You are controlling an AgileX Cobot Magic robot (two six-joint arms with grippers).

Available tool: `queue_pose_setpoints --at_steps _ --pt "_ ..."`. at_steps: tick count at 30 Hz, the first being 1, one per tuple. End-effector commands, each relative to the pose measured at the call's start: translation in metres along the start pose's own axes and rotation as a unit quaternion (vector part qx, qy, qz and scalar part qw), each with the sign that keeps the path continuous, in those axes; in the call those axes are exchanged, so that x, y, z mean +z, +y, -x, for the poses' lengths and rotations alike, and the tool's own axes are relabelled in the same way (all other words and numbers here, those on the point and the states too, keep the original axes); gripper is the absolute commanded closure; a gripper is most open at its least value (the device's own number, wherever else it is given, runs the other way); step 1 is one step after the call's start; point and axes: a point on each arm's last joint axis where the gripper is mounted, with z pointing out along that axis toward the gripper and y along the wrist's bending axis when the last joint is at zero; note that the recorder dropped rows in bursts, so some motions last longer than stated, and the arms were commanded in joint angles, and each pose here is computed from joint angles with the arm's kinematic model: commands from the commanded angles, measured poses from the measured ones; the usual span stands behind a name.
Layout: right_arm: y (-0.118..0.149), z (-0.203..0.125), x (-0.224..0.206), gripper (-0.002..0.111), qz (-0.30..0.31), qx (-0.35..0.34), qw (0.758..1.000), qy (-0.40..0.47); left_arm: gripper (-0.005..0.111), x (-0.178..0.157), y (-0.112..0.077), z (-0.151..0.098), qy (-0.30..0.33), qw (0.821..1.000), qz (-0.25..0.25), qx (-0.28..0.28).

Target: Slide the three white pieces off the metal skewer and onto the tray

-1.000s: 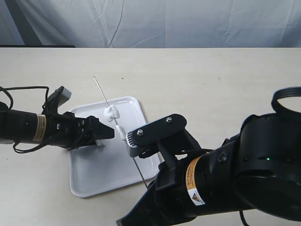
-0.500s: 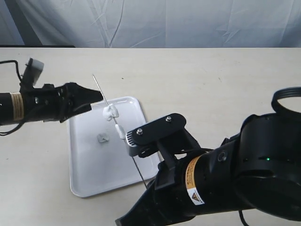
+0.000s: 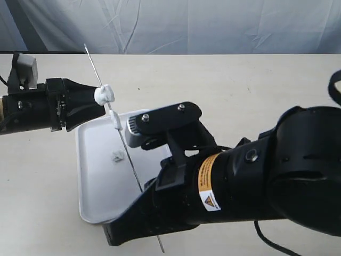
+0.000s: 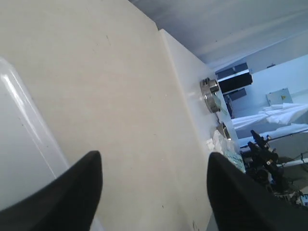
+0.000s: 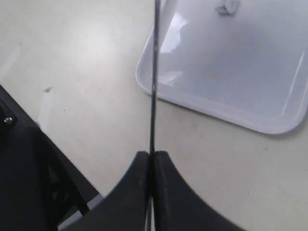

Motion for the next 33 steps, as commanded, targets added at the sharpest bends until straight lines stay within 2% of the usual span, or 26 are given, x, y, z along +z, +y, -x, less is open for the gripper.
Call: queue_pose_setpoints --at_steps 1,6,15,24,29,33 --pt "0.001 0.01 -0.007 0.109 -0.006 -0.002 1.0 -0.02 0.047 -0.014 -0.008 0.009 -0.027 1.0 0.0 -0.004" --pt "-0.014 0.017 -0.007 0.109 -0.028 0.016 0.999 -0.029 0.047 -0.025 -0.022 0.009 -0.014 1.0 0.005 0.013" --pt "-0.021 0.018 0.01 0.109 -0.046 0.022 0.999 -0.014 0.047 -0.033 -0.058 0.009 -0.027 0.998 -0.012 0.054" --pt "-0.019 0.018 0.026 0.109 -0.029 0.046 0.998 -0.014 0.047 -0.016 -0.07 -0.002 0.005 0.997 -0.038 0.066" --pt "-0.018 0.017 0.026 0.109 -0.023 0.052 0.998 -0.009 0.047 -0.008 -0.077 -0.004 -0.001 0.996 -0.057 0.072" --pt "-0.017 0.017 0.026 0.109 -0.022 0.053 0.998 -0.008 0.047 0.0 -0.074 -0.005 -0.008 0.996 -0.033 0.077"
